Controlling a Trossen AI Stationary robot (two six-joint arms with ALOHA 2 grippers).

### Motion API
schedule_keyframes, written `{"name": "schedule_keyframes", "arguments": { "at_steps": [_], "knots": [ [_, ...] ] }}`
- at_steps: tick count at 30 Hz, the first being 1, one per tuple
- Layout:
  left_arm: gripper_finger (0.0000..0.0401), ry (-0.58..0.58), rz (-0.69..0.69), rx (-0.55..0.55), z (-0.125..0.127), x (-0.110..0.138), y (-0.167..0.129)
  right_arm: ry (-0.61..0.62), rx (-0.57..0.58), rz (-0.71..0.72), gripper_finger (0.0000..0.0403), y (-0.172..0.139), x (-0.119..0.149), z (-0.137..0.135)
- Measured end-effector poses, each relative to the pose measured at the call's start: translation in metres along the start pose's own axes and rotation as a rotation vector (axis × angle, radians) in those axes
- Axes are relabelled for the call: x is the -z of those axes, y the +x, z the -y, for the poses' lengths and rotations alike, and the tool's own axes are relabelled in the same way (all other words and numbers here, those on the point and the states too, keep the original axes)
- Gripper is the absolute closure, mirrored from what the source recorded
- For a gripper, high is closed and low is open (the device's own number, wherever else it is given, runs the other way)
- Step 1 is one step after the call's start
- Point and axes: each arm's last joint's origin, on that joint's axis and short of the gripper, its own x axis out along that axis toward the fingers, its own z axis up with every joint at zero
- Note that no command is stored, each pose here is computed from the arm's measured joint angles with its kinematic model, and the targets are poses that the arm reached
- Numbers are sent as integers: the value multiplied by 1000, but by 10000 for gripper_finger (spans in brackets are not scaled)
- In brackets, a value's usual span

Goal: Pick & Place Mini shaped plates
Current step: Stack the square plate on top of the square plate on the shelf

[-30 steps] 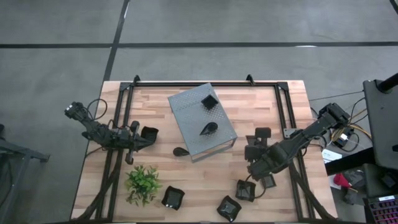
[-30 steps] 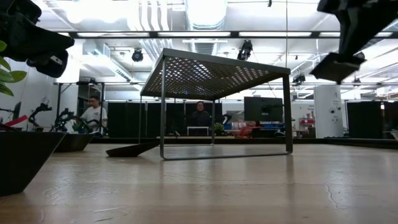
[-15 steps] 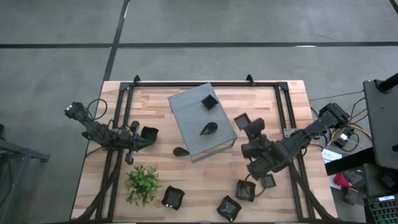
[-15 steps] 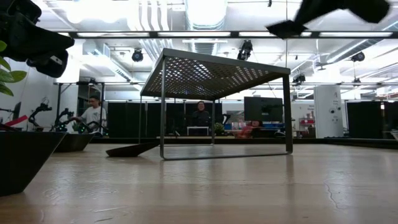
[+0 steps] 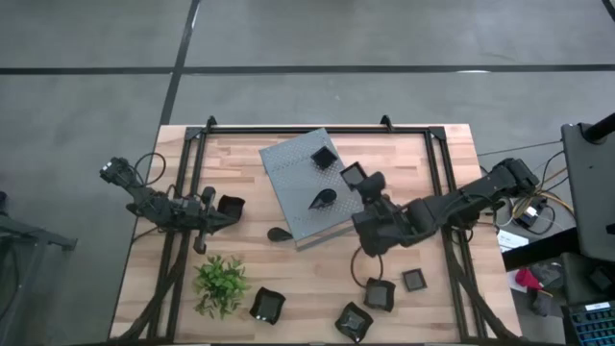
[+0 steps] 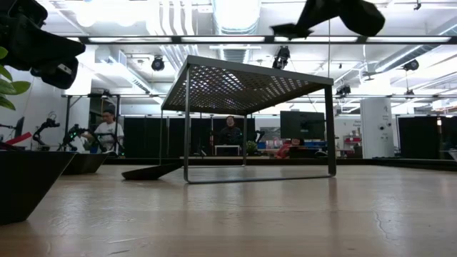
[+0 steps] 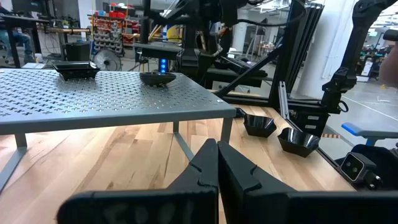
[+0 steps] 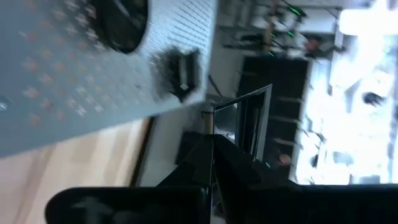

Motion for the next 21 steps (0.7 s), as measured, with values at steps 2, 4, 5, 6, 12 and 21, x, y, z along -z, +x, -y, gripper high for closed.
{"name": "schedule_keyframes", "arguments": {
  "at_steps": [2, 4, 5, 6, 12, 21],
  "knots": [
    [401, 0, 0, 0, 0, 0, 0, -17, -50, 33, 394, 8, -2, 5],
    [401, 0, 0, 0, 0, 0, 0, -27, -64, 54, 394, 15, -4, 11],
    [401, 0, 0, 0, 0, 0, 0, -37, -69, 63, 394, 19, -4, 14],
    [401, 1, 0, 0, 0, 0, 0, -47, -79, 78, 394, 23, -4, 17],
    [401, 0, 0, 0, 0, 0, 0, -95, -153, 159, 394, 52, -1, 33],
    [401, 0, 0, 1, 0, 0, 0, -67, -239, 209, 394, 94, 18, 52]
  ]
}}
